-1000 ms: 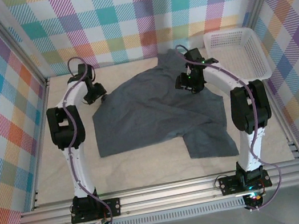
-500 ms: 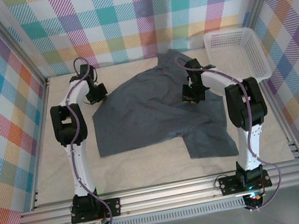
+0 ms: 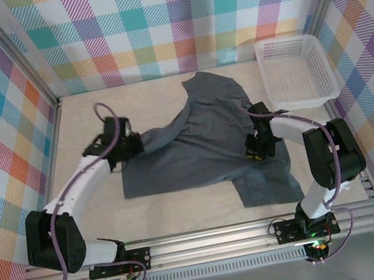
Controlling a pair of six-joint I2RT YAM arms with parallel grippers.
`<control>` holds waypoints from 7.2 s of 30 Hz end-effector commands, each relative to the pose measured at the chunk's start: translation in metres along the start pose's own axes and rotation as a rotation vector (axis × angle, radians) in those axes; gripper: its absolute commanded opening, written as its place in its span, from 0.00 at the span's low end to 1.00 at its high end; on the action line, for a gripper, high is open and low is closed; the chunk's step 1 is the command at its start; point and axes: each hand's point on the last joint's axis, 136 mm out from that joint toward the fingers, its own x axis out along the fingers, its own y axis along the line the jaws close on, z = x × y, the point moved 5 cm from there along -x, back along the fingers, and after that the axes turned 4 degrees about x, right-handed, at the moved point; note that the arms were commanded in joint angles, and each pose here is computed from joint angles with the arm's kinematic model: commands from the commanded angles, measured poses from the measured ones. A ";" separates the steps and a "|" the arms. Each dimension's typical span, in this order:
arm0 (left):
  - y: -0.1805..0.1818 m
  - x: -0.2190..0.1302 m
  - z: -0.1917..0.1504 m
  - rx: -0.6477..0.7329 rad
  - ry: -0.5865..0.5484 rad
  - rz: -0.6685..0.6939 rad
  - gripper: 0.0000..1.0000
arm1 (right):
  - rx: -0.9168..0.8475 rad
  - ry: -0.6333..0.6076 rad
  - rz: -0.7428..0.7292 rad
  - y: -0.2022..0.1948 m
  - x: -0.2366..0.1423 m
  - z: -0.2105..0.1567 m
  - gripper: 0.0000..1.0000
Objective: Fold the inside-out t-shirt
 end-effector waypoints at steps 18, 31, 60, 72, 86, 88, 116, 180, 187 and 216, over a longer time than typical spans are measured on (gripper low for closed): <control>0.020 0.053 0.035 -0.350 0.134 -0.134 0.45 | -0.305 -0.298 0.222 0.179 -0.051 0.135 0.42; 0.026 0.093 0.010 -0.153 0.313 0.074 0.24 | -0.360 -0.270 0.203 0.187 -0.033 0.145 0.46; 0.013 -0.009 0.064 -0.343 0.114 -0.159 0.00 | -0.193 -0.360 0.338 0.233 0.068 0.245 0.50; 0.064 -0.018 0.027 -0.482 0.196 0.092 0.00 | -0.028 -0.157 0.218 0.158 0.056 0.156 0.00; 0.055 -0.009 0.012 -0.397 0.218 -0.025 0.00 | -0.253 -0.401 0.198 0.168 -0.039 0.163 0.36; 0.055 -0.005 0.009 -0.399 0.227 -0.027 0.00 | -0.311 -0.442 0.150 0.175 -0.030 0.181 0.44; 0.058 0.005 -0.002 -0.374 0.258 0.019 0.00 | -0.402 -0.074 0.177 0.183 0.033 0.155 0.02; 0.057 0.011 -0.016 -0.330 0.290 0.042 0.00 | -0.350 -0.217 -0.217 0.049 -0.034 0.036 0.34; 0.054 0.009 -0.013 -0.337 0.275 0.033 0.00 | -0.520 -0.231 0.223 0.139 -0.086 0.043 0.46; 0.049 0.017 -0.015 -0.328 0.289 0.037 0.00 | -0.373 0.016 0.243 0.094 -0.015 -0.061 0.44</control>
